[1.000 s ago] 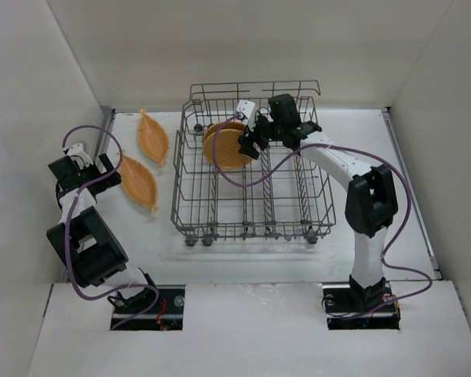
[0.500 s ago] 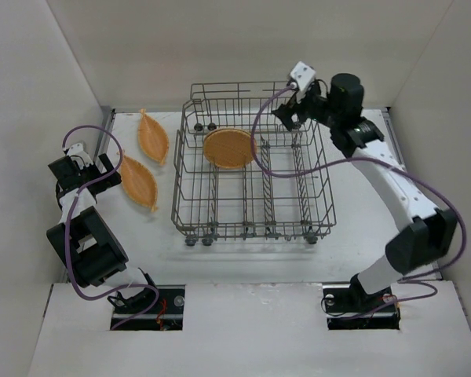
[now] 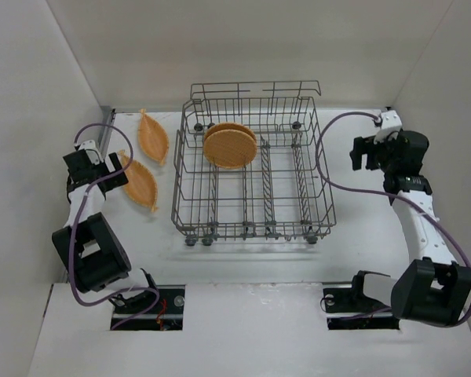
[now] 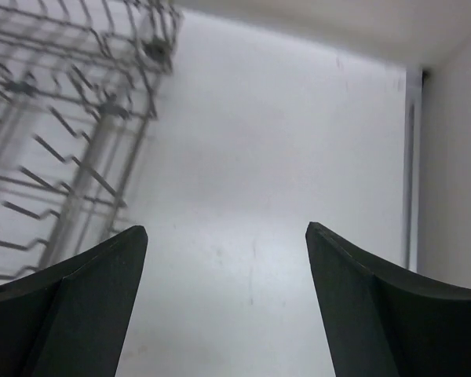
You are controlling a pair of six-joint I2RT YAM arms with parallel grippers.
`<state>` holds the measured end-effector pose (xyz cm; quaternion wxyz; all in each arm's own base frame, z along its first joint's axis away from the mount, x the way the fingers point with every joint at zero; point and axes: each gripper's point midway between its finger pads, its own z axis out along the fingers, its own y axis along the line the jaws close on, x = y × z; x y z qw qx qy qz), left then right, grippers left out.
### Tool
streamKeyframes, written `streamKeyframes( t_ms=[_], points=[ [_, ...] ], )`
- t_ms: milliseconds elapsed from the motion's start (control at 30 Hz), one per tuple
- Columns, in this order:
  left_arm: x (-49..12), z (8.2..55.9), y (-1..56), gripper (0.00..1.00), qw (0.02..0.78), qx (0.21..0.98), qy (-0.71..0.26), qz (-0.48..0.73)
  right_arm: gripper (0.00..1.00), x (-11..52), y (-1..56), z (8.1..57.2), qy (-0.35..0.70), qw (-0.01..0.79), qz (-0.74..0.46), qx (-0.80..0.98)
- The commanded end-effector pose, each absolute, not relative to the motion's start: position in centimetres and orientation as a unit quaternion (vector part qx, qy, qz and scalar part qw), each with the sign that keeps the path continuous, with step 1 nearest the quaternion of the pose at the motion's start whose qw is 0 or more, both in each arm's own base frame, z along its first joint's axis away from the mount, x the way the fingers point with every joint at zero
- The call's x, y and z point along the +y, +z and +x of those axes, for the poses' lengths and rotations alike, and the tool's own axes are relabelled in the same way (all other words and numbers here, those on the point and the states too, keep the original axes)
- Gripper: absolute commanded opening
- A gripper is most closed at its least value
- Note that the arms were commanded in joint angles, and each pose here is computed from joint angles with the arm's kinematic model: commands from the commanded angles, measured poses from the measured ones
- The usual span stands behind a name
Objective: Load the plates into the dish rack
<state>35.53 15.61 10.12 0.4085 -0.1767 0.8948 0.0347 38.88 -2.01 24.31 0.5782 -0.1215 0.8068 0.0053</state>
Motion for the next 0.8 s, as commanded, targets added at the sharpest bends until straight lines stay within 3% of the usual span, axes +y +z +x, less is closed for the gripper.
streamKeyframes(
  t_ms=[0,333,567,767],
  points=[
    [14.5,35.0,14.9,0.99,0.437,0.884,0.042,-0.161,0.88,-5.2,22.6,37.8,0.003,0.575,-0.037,0.817],
    [9.2,32.0,14.9,0.99,0.402,0.891,-0.102,-0.185,0.87,-11.1,18.4,36.3,-0.023,0.546,0.064,0.835],
    [10.0,32.9,13.6,0.65,0.370,0.873,-0.184,-0.258,0.87,-11.3,18.0,36.6,-0.020,0.540,0.069,0.839],
    [11.4,34.4,11.9,0.54,0.342,0.864,-0.211,-0.303,0.87,-11.3,17.8,36.8,-0.018,0.537,0.066,0.841]
  ],
)
